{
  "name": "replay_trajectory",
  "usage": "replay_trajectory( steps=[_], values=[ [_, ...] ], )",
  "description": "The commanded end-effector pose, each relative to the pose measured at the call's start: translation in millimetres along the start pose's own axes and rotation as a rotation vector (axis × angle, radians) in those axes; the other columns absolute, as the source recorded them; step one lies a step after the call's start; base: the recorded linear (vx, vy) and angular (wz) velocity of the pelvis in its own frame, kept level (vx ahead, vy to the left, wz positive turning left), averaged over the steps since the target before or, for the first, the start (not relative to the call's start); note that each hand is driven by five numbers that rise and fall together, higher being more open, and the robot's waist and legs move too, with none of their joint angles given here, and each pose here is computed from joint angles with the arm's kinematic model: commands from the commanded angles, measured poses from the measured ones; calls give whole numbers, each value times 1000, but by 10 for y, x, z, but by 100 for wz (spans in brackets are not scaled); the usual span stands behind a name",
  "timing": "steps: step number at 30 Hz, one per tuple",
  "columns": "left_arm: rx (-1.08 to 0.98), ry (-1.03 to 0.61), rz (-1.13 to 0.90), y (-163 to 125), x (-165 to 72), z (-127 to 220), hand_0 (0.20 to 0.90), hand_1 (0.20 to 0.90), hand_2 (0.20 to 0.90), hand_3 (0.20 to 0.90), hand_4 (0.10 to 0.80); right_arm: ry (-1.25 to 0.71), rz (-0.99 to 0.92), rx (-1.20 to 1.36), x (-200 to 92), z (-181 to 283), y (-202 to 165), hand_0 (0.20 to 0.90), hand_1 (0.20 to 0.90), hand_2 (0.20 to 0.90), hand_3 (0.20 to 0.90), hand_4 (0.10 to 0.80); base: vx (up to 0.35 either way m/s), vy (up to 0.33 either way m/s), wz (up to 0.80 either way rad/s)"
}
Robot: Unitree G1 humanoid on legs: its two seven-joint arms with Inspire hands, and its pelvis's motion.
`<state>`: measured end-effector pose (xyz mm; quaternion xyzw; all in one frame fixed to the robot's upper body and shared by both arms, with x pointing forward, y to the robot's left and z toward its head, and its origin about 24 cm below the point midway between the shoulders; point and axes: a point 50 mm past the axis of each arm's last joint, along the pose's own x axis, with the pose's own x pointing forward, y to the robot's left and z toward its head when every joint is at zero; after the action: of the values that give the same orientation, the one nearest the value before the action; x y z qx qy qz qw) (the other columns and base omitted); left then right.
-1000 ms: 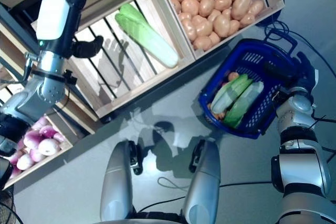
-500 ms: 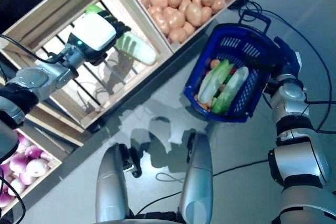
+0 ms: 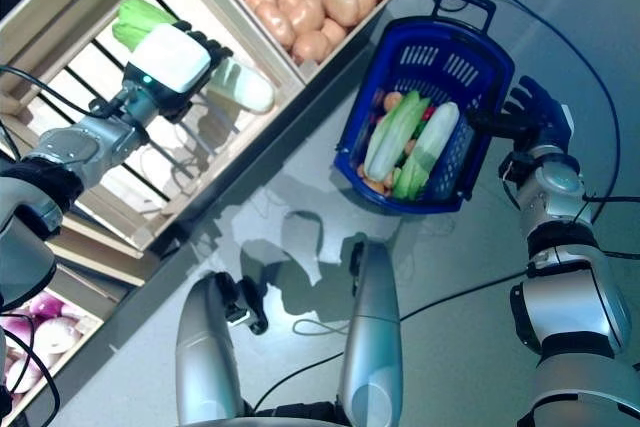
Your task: Put vegetables into the basket
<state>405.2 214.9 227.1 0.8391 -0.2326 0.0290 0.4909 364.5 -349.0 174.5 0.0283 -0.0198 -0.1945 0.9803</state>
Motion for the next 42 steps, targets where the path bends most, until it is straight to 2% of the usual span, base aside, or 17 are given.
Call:
replay_trajectory(
  steps=[1,10,20,28,38,39,40,41,42],
  values=[
    [100,146,202,492,142,-374,900,900,900,900,800,-114,3,80,-3,143,-35,900,900,900,900,800,-28,11,-11],
    [121,155,124,492,187,-374,900,900,900,900,800,-133,37,106,3,185,10,900,900,900,900,800,-26,3,-6],
    [143,227,-52,465,236,-421,900,900,900,900,800,-208,152,157,9,329,326,900,900,900,900,800,-44,-13,-5],
    [102,373,-147,474,162,-658,900,900,900,900,800,-287,234,238,-90,405,388,900,900,900,900,800,-30,29,-9],
    [91,456,-237,358,64,-762,900,900,900,900,800,-294,370,254,-191,336,600,900,900,900,900,800,-1,4,-4],
    [91,460,-251,337,51,-766,858,858,858,858,772,-296,380,257,-202,336,620,900,900,900,900,800,0,0,0],
    [90,461,-254,331,48,-767,676,676,676,676,651,-296,383,258,-205,335,622,900,900,900,900,800,0,0,0],
    [83,454,-255,318,46,-756,300,300,300,300,400,-304,396,265,-222,333,671,900,900,900,900,800,0,0,0],
    [79,450,-252,311,44,-751,300,300,300,300,400,-308,402,269,-230,337,690,900,900,900,900,800,0,0,0]
  ],
)
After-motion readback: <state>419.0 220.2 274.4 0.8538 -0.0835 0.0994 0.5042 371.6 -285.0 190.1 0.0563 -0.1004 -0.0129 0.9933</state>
